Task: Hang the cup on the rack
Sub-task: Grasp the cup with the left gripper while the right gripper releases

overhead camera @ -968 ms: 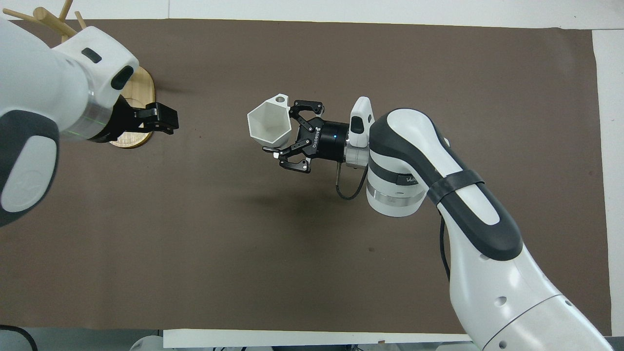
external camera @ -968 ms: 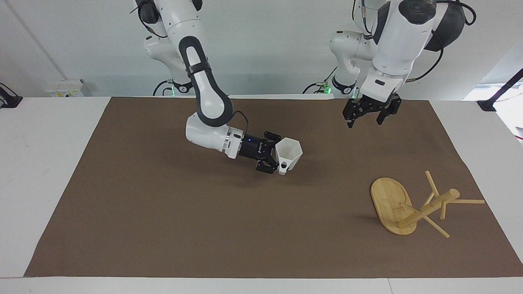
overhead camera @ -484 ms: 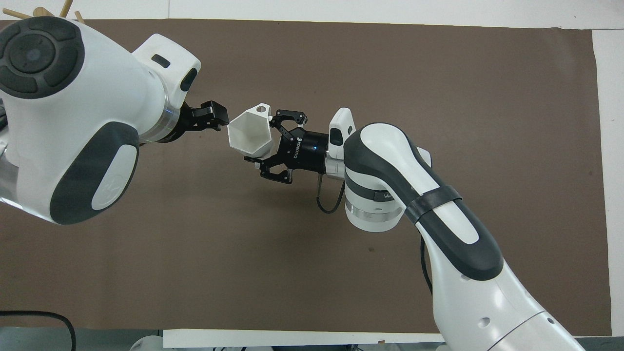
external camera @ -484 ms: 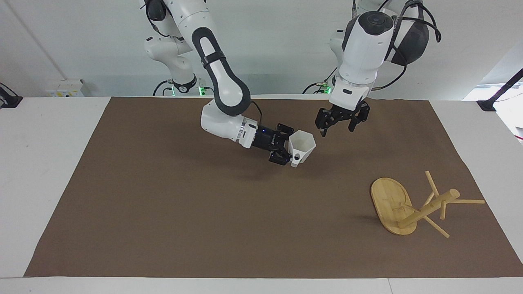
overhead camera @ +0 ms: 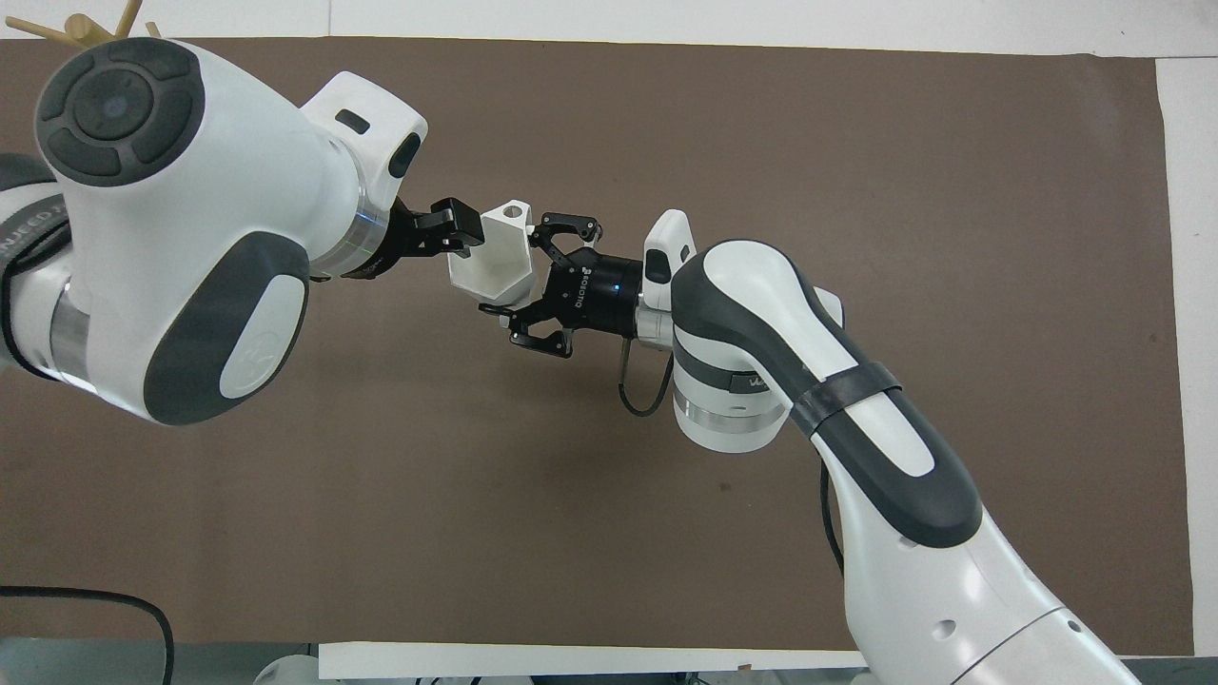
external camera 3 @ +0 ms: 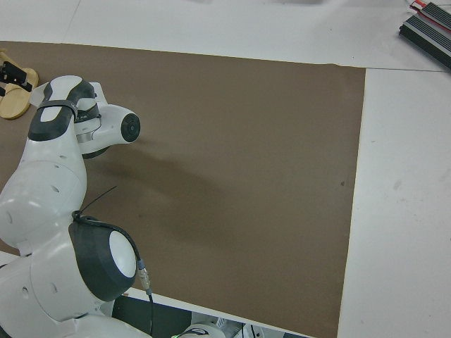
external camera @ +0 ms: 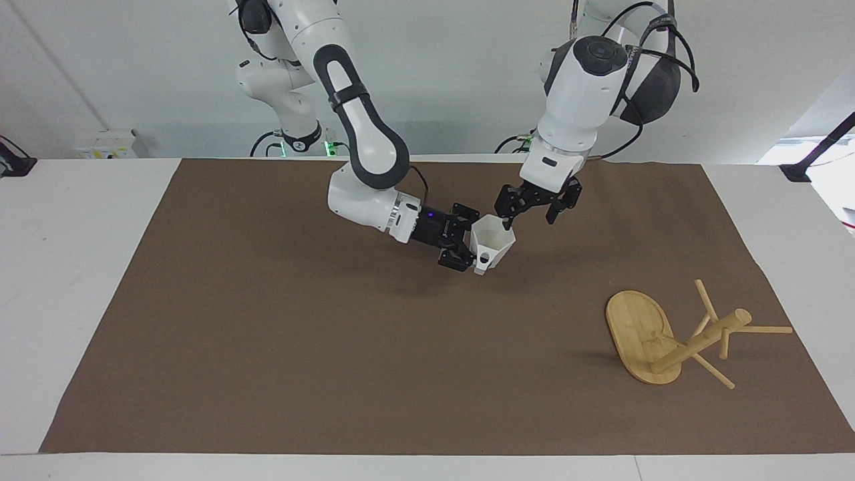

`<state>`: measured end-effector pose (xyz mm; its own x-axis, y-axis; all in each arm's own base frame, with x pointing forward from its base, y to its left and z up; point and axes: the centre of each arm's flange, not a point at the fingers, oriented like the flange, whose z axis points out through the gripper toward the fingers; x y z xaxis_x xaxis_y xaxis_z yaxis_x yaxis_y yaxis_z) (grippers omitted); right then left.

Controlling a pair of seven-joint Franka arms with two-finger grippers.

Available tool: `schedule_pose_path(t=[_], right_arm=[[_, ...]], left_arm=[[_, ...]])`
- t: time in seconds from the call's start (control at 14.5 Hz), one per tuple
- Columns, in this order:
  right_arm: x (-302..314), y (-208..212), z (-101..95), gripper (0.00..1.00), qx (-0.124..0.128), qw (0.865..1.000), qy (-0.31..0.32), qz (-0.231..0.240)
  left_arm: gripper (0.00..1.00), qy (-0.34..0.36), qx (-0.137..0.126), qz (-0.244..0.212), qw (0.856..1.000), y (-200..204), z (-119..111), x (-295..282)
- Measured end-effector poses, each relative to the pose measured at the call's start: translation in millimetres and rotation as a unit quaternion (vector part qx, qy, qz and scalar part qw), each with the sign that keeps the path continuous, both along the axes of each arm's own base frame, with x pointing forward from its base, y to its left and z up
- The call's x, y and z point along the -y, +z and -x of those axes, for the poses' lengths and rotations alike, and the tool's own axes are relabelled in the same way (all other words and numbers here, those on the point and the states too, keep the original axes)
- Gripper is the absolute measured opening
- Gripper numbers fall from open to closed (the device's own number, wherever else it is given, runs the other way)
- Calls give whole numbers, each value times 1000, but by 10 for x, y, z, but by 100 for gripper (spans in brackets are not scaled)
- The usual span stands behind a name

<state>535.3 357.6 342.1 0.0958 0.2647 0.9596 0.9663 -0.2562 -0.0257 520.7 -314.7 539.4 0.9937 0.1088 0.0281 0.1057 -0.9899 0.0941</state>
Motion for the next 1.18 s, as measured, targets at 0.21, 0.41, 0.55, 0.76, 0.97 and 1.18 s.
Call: schedule_pose_path(t=[0.21, 0.41, 0.55, 0.76, 0.97, 1.18], right_arm=[[-12, -1, 9, 80, 0, 1000, 0, 1], [-9, -2, 7, 80, 0, 1000, 0, 1], [-9, -2, 7, 80, 0, 1000, 0, 1], [-11, -2, 8, 80, 1, 1000, 0, 2], [-8, -3, 6, 80, 1, 1000, 0, 2], [-4, -1, 2, 80, 1, 1000, 0, 2]], left_arm=[[81, 4, -6, 13, 1000, -140, -26, 46], [54, 9, -18, 21, 1000, -271, -39, 75], [32, 12, -23, 29, 999, -283, -36, 84], [4, 20, -27, 32, 999, -298, -27, 91], [4, 23, -27, 32, 999, -301, -25, 95], [4, 24, -26, 33, 999, -299, -25, 98]])
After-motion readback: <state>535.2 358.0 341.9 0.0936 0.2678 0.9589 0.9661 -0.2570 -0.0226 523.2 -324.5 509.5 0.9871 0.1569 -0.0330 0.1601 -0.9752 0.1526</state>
